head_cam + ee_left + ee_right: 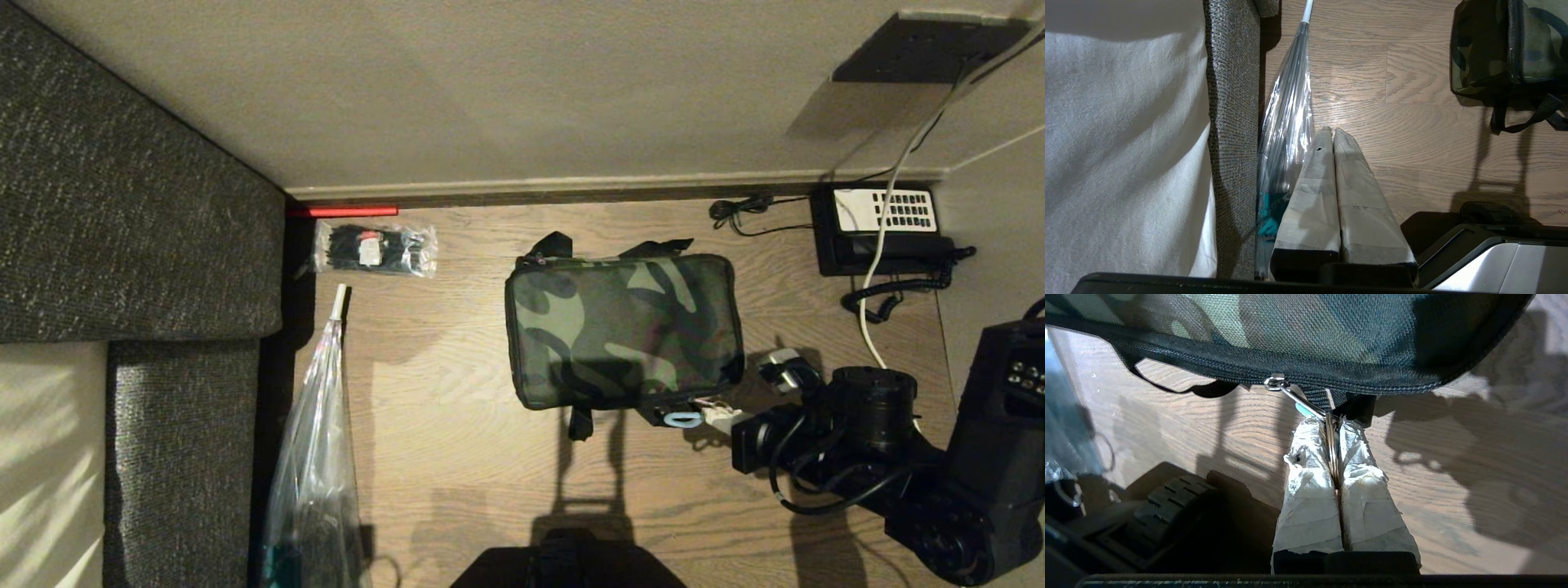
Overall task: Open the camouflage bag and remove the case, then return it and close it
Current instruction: Open the top of the storage box
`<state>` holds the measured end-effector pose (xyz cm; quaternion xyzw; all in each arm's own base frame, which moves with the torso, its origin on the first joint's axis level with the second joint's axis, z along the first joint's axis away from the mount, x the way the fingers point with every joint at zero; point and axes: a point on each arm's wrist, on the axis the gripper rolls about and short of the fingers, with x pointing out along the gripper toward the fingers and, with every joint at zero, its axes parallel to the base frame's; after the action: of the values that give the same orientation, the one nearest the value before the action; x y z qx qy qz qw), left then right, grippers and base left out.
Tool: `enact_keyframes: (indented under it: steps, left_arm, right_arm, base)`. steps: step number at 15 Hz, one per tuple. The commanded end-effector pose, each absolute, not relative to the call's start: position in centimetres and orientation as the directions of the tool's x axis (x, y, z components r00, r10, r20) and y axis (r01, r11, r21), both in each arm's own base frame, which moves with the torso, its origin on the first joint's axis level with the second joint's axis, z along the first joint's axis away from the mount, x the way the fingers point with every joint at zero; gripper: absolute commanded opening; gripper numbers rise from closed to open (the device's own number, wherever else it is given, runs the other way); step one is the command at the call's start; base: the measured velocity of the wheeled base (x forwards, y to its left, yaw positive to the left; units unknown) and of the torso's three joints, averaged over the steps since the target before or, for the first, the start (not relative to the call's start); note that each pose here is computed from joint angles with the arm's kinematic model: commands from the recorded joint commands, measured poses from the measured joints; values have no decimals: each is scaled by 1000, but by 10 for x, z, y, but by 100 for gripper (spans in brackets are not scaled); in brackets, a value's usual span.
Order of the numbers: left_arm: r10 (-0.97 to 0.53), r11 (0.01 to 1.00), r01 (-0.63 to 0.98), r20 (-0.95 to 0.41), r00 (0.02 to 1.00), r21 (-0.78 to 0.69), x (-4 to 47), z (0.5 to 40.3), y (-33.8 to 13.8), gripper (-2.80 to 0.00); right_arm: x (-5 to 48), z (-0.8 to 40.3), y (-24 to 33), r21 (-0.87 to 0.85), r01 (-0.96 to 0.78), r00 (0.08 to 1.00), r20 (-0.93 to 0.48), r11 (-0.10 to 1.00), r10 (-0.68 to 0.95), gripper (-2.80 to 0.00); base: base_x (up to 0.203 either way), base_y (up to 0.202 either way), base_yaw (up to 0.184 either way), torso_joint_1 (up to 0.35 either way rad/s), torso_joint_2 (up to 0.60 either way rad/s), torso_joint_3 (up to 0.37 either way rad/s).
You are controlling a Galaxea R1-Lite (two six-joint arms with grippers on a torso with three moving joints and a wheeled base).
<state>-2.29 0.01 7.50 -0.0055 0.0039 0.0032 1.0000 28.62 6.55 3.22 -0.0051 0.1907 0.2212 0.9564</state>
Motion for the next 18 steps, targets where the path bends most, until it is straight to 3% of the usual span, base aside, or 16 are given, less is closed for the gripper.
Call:
enact_keyframes:
  steps: [1,18]
  left_arm:
    - [6,1000,-6,-8,1000,-12,-23,75,0,-280]
    - [8,1000,-8,-8,1000,-11,-23,75,0,-280]
  right_arm:
    - [288,34,58,60,-410,841,-361,910,403,-280]
    - [311,40,13,37,-324,882,-350,945,316,-280]
  base:
    - [0,0,0,0,0,0]
    - [0,0,0,0,0,0]
